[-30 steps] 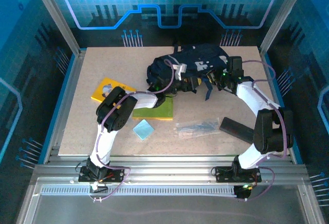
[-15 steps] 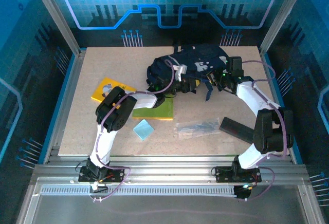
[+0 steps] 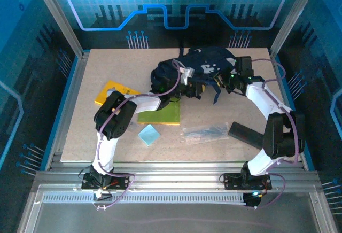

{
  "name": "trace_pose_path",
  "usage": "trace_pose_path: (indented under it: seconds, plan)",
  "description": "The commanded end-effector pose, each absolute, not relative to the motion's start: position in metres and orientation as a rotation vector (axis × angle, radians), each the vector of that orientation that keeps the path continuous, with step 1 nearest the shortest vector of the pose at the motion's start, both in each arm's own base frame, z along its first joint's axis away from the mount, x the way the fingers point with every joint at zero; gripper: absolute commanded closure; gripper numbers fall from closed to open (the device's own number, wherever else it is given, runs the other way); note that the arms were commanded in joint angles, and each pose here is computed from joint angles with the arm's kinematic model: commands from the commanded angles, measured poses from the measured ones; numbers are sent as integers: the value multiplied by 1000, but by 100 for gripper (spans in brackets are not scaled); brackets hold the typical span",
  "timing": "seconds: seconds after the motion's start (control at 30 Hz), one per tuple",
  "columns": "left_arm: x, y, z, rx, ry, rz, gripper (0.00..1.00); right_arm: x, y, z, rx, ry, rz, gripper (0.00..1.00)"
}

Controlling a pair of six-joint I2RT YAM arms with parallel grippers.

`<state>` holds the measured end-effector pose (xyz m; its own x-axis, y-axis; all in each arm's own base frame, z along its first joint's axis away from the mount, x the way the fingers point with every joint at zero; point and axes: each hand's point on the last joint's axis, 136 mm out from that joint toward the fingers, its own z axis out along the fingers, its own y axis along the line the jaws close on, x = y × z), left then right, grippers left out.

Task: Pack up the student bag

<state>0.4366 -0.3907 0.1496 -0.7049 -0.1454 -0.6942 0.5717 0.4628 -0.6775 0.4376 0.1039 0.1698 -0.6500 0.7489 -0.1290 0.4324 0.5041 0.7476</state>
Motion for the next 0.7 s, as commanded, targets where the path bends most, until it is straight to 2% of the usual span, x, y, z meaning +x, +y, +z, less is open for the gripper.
trace_pose_path:
  seconds: [0.0, 0.07, 0.2, 0.23, 0.33, 0.4, 0.67]
  plan:
    - [463, -365, 151, 292, 2003, -1189, 76, 438, 126, 194, 815, 2324, 1096, 100]
    - [465, -364, 151, 279, 2000, -1192, 88, 437, 129, 193, 805, 2333, 1099, 100]
    - [467, -364, 154, 269, 1981, -1191, 90, 437, 129, 192, 796, 2335, 1099, 100]
    - [467, -365, 156, 273, 1974, -1194, 87, 437, 129, 192, 793, 2335, 1100, 100]
    - [468, -367, 161, 277, 1950, -1210, 64, 438, 130, 194, 780, 2332, 1111, 100]
    - [469, -369, 164, 278, 1930, -1228, 54, 438, 132, 195, 767, 2333, 1123, 100]
    - [482, -374, 166, 251, 1872, -1253, 53, 435, 140, 197, 747, 2328, 1181, 100]
